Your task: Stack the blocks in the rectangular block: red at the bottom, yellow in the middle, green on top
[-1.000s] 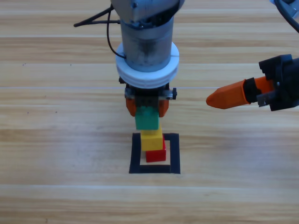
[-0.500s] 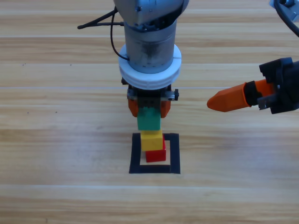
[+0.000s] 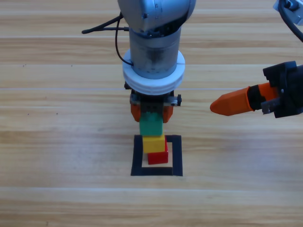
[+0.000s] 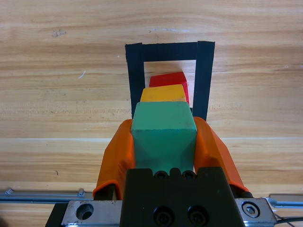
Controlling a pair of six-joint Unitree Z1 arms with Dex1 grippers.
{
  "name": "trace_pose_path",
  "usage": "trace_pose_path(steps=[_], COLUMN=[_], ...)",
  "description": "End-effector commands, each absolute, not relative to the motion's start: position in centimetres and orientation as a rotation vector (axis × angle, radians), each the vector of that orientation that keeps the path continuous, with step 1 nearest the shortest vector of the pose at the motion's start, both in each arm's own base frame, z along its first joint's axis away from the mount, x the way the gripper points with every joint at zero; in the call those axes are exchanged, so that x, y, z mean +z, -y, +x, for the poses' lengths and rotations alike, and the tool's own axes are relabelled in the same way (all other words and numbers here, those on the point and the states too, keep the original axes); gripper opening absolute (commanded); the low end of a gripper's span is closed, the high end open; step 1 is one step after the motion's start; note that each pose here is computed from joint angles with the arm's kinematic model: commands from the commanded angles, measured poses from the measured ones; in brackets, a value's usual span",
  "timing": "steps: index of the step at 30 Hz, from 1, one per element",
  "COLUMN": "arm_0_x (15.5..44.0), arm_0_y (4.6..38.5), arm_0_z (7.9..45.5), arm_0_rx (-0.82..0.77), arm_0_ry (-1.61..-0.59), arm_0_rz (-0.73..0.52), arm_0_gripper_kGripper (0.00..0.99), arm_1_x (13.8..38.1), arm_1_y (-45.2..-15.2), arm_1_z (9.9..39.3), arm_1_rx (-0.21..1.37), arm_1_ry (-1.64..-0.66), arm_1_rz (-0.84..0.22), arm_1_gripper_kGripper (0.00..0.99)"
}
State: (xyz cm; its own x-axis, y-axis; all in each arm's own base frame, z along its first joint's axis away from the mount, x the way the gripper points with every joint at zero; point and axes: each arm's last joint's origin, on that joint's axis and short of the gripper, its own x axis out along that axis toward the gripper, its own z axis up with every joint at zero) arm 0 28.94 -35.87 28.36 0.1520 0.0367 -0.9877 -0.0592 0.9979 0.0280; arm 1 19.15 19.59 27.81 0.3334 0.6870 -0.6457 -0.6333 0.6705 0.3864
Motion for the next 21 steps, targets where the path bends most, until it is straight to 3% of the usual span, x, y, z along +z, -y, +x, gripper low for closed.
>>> trace_pose_path(steps=[1, 21], arm_0_x=[26.09, 25.50], arm_0_y=[37.34, 37.83], arm_0_z=[28.49, 28.59], arm_0_rx=[0.083, 0.083], arm_0_ry=[-1.432, -1.433], arm_0_rz=[0.043, 0.049], arm_0_gripper_kGripper=[0.031, 0.031], arm_1_x=[27.40, 27.50], arm_1_y=[-18.74, -18.48], arm_1_z=[19.14, 18.83], arm_1_rx=[0.855, 0.857], arm_1_ry=[-0.882, -0.879], arm_1_rz=[0.081, 0.084], arm_1_gripper_kGripper=[0.990, 0.990])
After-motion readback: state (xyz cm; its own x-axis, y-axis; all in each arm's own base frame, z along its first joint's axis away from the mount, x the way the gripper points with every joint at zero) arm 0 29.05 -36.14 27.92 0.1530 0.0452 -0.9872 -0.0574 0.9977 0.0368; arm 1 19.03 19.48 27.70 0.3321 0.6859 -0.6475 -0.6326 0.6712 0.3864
